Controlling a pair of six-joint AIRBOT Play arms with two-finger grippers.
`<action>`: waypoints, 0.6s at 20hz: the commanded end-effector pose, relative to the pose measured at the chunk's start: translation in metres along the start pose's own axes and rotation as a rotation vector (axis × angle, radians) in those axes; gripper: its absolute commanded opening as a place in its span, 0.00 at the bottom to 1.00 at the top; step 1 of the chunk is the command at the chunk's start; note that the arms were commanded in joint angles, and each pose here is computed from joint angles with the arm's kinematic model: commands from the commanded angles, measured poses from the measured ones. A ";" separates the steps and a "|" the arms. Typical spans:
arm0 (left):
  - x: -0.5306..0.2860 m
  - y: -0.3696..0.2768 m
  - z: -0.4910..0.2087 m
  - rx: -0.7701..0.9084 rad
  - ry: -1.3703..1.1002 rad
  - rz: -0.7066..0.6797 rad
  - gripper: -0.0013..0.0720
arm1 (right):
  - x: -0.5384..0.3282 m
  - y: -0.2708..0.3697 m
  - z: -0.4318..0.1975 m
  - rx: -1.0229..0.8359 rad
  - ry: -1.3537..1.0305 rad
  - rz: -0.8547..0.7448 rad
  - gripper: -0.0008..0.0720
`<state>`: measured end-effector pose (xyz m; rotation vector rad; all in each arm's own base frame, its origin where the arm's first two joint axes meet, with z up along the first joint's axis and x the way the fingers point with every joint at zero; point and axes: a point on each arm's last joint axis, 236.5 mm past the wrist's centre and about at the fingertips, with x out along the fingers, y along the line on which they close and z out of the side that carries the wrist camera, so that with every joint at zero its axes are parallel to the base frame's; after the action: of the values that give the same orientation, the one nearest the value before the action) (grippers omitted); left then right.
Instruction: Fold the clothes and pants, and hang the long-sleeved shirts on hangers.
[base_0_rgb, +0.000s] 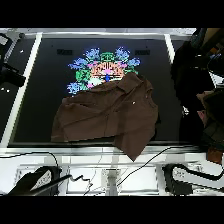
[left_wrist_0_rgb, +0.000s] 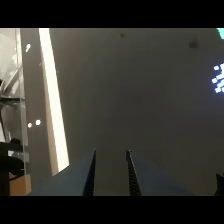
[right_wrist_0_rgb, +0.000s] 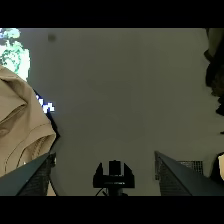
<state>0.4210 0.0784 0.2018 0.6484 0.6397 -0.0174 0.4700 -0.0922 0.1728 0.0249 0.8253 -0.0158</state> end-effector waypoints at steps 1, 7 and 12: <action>0.000 0.000 0.000 0.001 -0.001 0.001 0.31 | 0.000 0.000 0.000 0.000 0.000 0.000 0.96; 0.000 0.001 0.000 0.005 0.001 0.003 0.31 | 0.000 0.000 0.000 0.000 -0.001 0.000 0.97; 0.000 -0.001 0.003 -0.007 -0.012 -0.004 0.31 | 0.000 0.000 0.000 0.000 -0.001 0.000 0.97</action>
<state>0.4210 0.0788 0.2017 0.6504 0.6402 -0.0166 0.4700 -0.0922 0.1728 0.0249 0.8253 -0.0158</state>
